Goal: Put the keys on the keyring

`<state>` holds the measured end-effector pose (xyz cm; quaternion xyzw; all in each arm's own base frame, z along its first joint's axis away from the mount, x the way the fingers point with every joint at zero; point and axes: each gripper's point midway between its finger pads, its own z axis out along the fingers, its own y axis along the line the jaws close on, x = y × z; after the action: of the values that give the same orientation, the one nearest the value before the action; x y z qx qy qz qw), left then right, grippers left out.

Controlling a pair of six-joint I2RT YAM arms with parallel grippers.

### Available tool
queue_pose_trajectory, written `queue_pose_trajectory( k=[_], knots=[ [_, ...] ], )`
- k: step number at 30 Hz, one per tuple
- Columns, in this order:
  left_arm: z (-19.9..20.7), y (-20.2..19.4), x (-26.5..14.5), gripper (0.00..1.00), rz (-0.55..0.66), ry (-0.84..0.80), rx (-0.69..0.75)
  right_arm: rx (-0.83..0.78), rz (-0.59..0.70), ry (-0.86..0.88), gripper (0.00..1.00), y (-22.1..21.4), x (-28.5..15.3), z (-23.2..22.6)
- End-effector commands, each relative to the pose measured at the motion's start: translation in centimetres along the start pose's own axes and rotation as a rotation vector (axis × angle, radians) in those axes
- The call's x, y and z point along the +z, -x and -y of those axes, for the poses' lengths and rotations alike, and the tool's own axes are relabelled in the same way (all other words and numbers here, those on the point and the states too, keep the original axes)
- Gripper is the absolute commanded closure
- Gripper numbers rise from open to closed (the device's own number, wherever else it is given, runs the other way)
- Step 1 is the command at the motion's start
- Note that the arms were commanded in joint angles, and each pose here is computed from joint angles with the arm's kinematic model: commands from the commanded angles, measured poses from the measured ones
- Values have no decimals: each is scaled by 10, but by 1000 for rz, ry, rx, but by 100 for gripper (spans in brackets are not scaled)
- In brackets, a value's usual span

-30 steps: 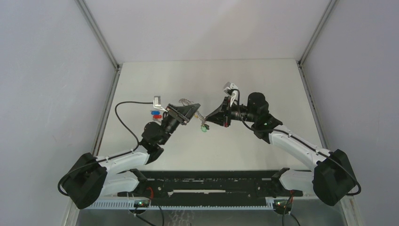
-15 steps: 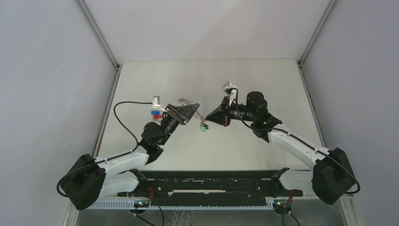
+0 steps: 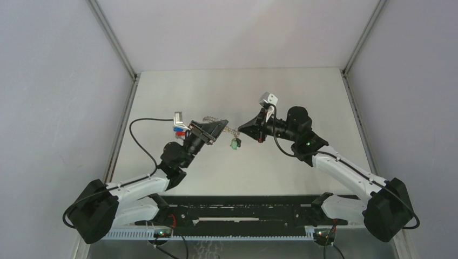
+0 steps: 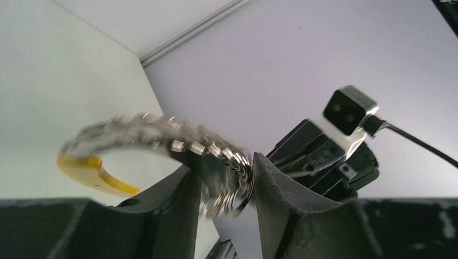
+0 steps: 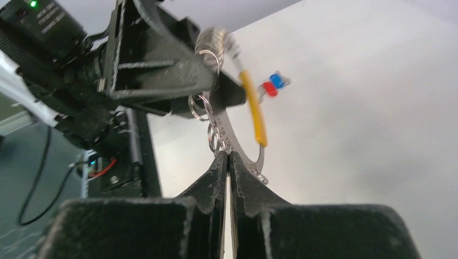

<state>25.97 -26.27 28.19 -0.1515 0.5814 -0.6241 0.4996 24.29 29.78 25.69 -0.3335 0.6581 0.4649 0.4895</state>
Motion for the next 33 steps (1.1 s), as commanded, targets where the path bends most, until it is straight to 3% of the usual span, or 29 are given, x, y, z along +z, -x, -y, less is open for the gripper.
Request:
queue_pose_trajectory(
  k=[1, 14, 18, 24, 33],
  knots=[
    [-1, -8, -14, 53, -32, -7, 4, -218, 155, -59, 100, 58, -10, 0],
    [-5, -27, -43, 22, -153, -34, 130, -402, 131, -132, 100, 58, -17, 17],
    [-4, -28, -54, 19, -199, -37, 273, -429, 135, -115, 100, 60, -17, 15],
    [-13, -12, -55, 23, -264, 27, 608, -419, 134, -85, 100, 59, -18, 14],
    [2, -30, -28, 19, -416, -107, 716, -394, 130, -41, 100, 55, -13, 6]
  ],
)
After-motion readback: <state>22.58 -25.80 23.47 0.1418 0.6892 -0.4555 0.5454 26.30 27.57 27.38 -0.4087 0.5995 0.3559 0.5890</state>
